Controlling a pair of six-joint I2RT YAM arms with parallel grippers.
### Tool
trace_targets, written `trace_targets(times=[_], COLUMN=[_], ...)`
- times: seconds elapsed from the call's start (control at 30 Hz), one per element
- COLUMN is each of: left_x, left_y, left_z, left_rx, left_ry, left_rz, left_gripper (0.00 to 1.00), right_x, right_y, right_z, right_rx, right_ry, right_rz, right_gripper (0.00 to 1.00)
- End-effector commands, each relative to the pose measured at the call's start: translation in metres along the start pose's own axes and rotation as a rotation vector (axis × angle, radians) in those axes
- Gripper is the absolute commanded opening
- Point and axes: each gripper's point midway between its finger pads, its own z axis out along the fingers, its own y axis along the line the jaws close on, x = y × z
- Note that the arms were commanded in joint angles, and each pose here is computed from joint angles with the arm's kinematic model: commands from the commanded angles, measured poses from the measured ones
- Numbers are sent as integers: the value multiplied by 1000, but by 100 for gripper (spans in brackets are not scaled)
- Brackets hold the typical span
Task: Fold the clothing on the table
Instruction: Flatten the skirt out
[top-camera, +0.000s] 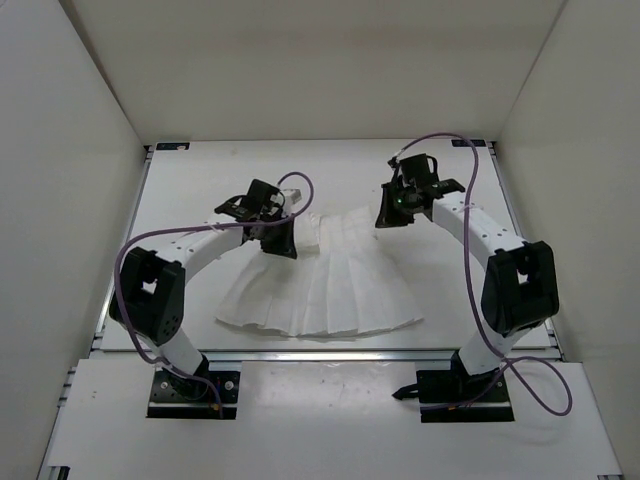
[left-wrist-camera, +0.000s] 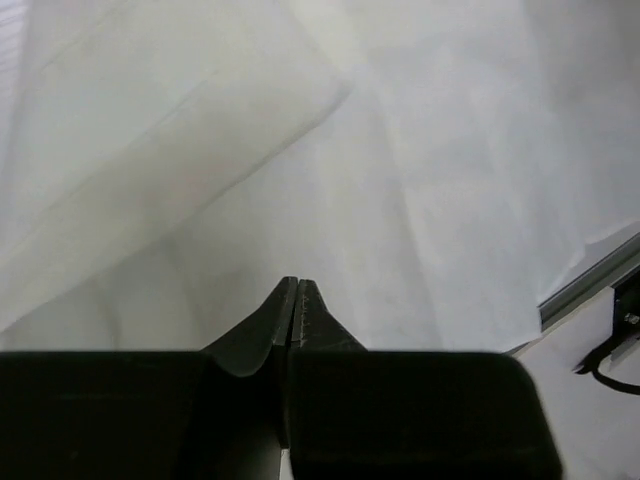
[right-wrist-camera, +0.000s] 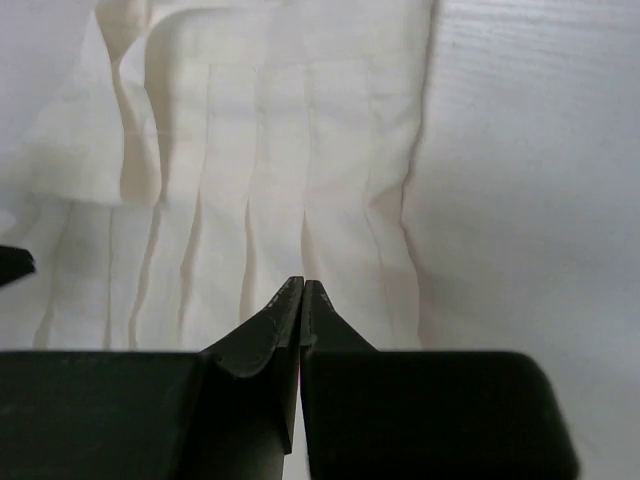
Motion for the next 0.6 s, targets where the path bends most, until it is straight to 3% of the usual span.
trace_targets(times=[0.0, 0.07, 0.17, 0.4, 0.57], left_x=[-21, -23, -22, -37, -61], left_y=[-43, -47, -45, -3, 19], left_z=[12, 24, 40, 66, 76], left_rx=[100, 114, 119, -160, -262], left_ry=[-78, -92, -87, -221, -218], left_rz=[70, 68, 18, 53, 18], left_gripper=[10, 15, 13, 9, 6], right_x=[-6, -3, 5, 8, 9], right_y=[5, 11, 14, 11, 6], right_z=[30, 44, 65, 97, 104], right_rx=[-27, -39, -49, -57, -43], right_ry=[26, 51, 92, 89, 95], right_rz=[7, -6, -11, -11, -17], right_gripper=[0, 0, 0, 0, 0])
